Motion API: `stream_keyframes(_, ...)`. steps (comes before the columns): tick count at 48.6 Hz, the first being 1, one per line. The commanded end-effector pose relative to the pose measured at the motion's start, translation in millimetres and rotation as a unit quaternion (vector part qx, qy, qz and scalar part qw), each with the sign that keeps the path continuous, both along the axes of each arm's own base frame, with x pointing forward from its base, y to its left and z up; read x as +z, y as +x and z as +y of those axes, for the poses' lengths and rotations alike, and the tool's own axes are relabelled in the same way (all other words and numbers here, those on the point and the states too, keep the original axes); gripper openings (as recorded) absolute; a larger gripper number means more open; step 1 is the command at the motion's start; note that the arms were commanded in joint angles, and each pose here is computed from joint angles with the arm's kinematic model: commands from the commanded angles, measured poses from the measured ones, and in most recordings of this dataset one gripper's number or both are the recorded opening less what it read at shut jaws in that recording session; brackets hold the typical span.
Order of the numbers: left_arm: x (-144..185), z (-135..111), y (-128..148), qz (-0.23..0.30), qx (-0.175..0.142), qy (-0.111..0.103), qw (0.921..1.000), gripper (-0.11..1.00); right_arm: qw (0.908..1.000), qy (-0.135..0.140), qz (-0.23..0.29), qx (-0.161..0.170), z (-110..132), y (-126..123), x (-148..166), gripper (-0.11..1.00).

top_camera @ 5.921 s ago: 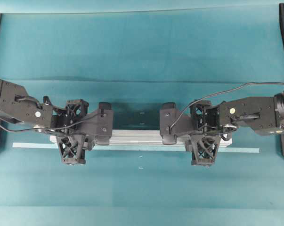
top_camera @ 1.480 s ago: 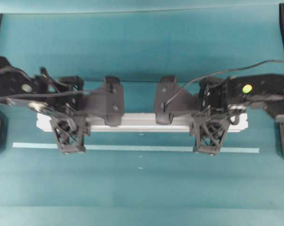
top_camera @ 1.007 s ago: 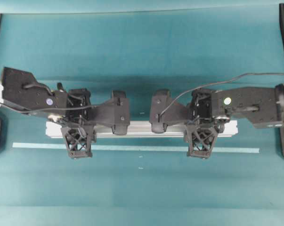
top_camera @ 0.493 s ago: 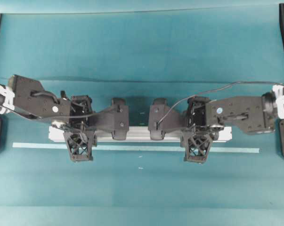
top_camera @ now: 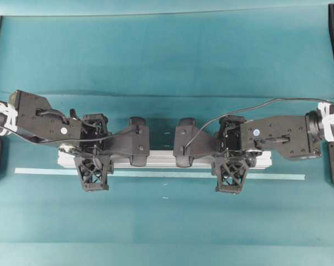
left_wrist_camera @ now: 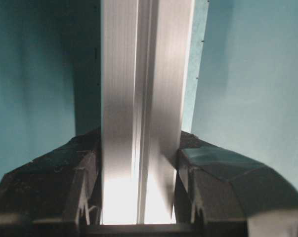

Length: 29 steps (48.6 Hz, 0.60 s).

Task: Lift the metal rail with both hands.
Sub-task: 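Set the rail on the table and hold it with both grippers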

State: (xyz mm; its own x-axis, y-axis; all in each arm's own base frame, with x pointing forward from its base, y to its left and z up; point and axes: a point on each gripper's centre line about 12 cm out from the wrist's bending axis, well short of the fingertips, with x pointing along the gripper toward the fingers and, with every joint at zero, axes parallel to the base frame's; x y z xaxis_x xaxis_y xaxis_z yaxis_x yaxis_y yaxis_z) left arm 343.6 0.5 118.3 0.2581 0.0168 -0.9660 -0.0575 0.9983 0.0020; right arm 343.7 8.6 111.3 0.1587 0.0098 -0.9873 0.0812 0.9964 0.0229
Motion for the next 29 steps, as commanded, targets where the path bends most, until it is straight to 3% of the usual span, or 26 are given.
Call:
stream_keyframes(1,7.1,-2.5,6.9,-0.026,0.006,-0.004,0.9996,0.29,0.9998,0.004,-0.021,0.003,6.6,7.9,6.2,0.38)
stream_keyframes(29,6.5,-11.8,8.1,-0.031,-0.007,-0.005,0.9995,0.29,0.9998,0.004,-0.021,0.004,7.8,8.0,5.7,0.38)
